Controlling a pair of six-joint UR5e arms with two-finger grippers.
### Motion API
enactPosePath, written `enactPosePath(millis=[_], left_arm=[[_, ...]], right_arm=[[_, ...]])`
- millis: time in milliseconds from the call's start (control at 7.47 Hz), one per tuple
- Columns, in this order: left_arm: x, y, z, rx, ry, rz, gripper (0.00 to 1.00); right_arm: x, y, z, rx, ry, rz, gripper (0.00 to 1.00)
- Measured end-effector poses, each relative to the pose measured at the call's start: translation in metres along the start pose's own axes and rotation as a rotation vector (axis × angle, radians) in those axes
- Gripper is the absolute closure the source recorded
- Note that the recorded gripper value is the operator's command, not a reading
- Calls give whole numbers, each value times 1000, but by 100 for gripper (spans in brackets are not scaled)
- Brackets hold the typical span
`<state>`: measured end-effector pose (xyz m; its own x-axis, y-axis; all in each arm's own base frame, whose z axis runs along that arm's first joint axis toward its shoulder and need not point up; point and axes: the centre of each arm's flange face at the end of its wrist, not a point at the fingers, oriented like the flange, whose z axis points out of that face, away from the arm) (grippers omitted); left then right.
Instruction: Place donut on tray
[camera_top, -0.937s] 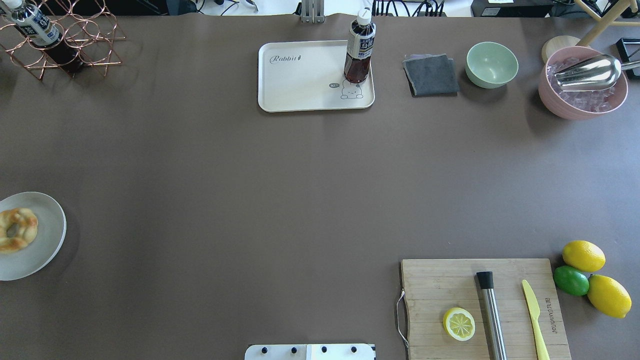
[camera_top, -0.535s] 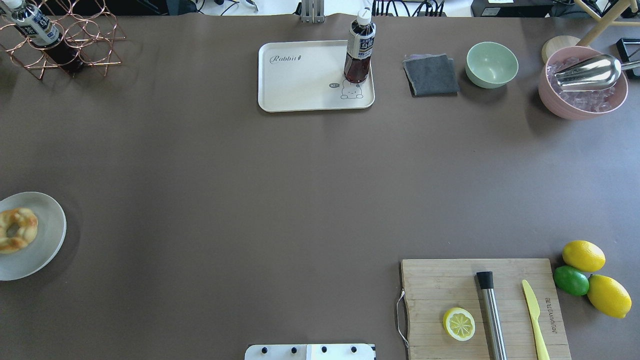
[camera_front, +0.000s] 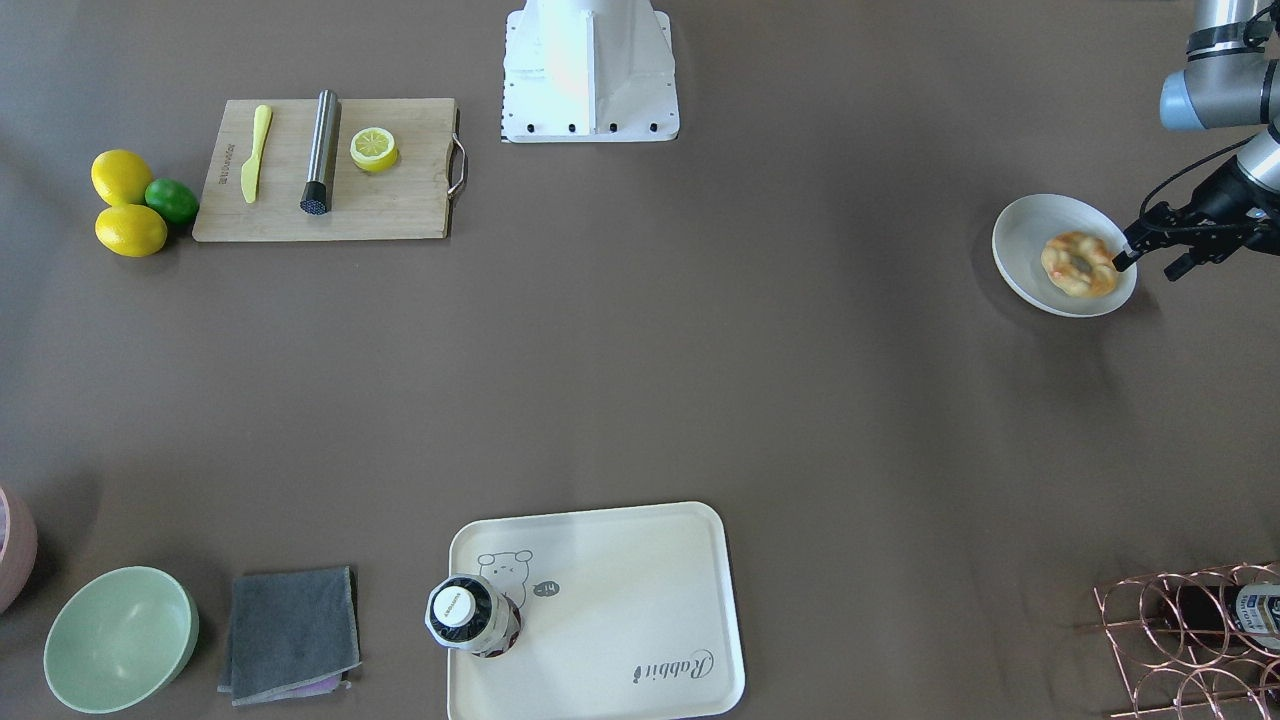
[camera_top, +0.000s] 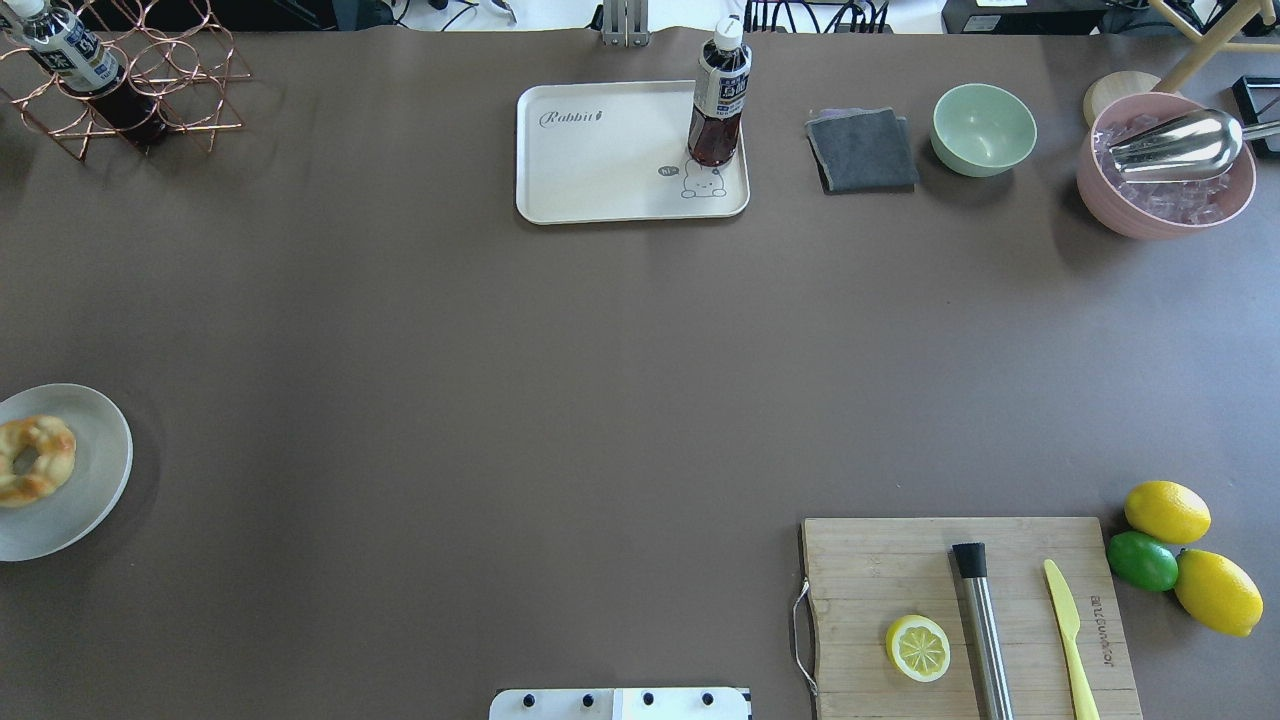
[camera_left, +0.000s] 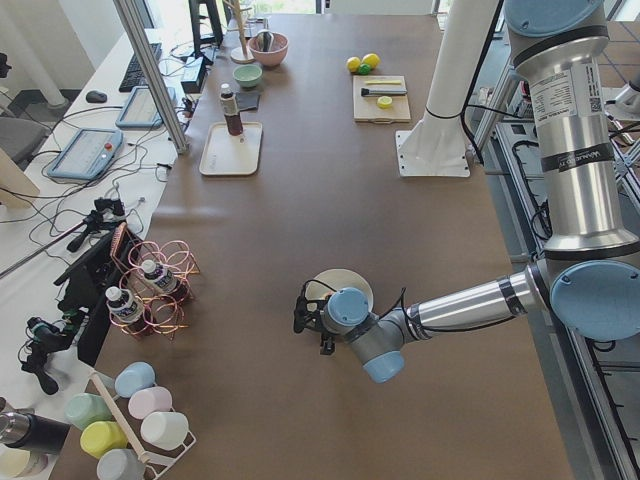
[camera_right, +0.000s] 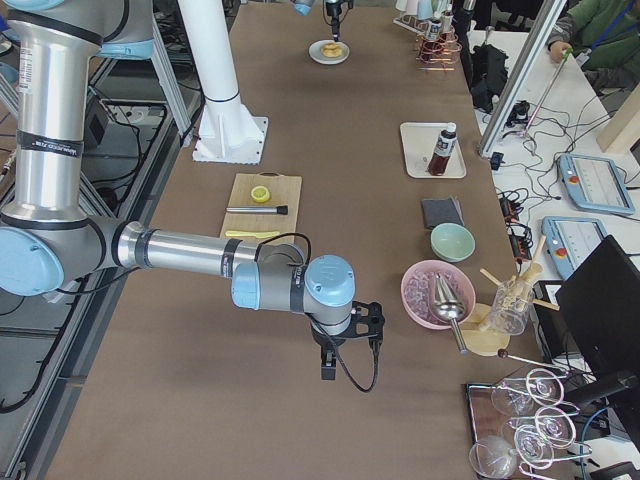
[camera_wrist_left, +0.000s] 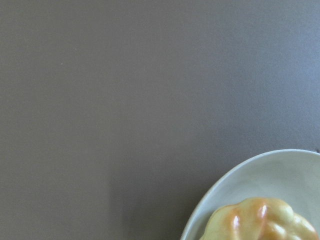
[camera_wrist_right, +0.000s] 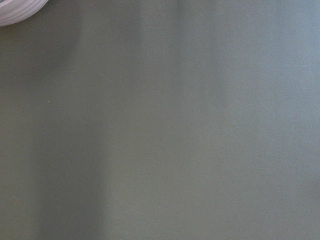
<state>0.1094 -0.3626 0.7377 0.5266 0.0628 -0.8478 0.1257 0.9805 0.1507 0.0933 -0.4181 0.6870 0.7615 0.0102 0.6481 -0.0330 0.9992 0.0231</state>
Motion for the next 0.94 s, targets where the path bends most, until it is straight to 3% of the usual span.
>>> enactPosePath(millis=[134, 401, 937], left_arm=[[-5, 5, 0, -6, -3, 0, 9], [-12, 21, -5, -20, 15, 20, 49], [-15, 26, -5, -31, 22, 20, 55]], right_arm=[[0, 0, 0, 0, 0, 1, 1], [0, 0, 0, 1, 0, 0, 1], [1, 1, 0, 0, 0, 1, 1]])
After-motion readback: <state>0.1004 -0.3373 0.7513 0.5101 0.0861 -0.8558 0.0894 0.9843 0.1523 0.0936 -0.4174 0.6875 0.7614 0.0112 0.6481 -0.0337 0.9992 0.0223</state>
